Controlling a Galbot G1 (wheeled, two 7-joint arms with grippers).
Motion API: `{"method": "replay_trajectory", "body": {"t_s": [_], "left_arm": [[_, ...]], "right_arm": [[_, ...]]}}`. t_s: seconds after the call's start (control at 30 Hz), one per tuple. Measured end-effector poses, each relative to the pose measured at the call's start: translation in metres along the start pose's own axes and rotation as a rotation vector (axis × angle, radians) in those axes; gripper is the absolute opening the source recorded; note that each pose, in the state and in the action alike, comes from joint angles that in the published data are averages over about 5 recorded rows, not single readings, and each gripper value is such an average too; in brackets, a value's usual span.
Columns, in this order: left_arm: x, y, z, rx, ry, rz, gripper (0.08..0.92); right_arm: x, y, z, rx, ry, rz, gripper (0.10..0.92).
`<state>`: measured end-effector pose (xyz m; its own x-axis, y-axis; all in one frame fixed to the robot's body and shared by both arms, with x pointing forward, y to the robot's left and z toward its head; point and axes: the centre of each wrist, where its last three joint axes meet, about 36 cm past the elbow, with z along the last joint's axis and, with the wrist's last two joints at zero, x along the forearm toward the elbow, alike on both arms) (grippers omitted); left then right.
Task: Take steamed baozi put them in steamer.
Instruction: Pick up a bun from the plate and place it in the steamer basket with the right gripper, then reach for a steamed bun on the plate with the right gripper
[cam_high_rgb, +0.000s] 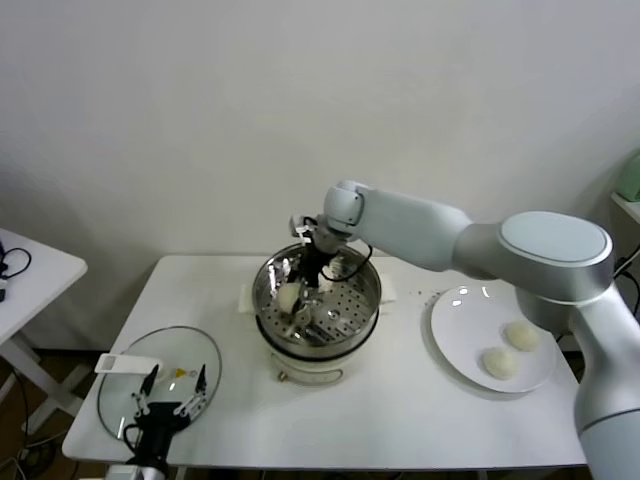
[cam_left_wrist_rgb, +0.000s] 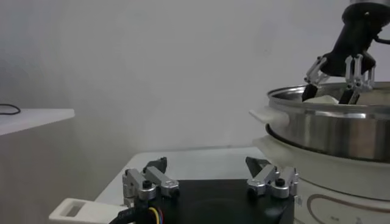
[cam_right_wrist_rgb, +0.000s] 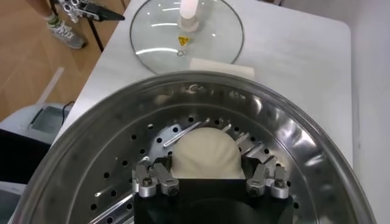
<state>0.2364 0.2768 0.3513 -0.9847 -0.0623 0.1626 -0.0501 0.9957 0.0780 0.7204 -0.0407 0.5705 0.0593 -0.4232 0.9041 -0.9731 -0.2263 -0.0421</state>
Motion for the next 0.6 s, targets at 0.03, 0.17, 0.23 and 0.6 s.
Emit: {"method": "replay_trajectory", "body": {"t_s": [0.03,0.17,0.23,0.6], "left_arm": [[0.000,0.000,0.000,0.000,0.000,0.000,0.823],[0.000,0.000,0.000,0.000,0.000,-0.001,0.823],[0.000,0.000,0.000,0.000,0.000,-0.001,0.823],[-0.001,0.000,0.001,0.002,-0.001,-0.004,0.823]], "right_arm": [[-0.001,0.000,0.000,0.001,0.000,0.000,0.778],[-0.002,0.000,-0.001,0.009,0.002,0.001,0.818],[-0.002,0.000,-0.002,0.011,0.002,0.002,0.821],[0.025,0.000,0.002,0.021,-0.010,0.001,0.823]]}}
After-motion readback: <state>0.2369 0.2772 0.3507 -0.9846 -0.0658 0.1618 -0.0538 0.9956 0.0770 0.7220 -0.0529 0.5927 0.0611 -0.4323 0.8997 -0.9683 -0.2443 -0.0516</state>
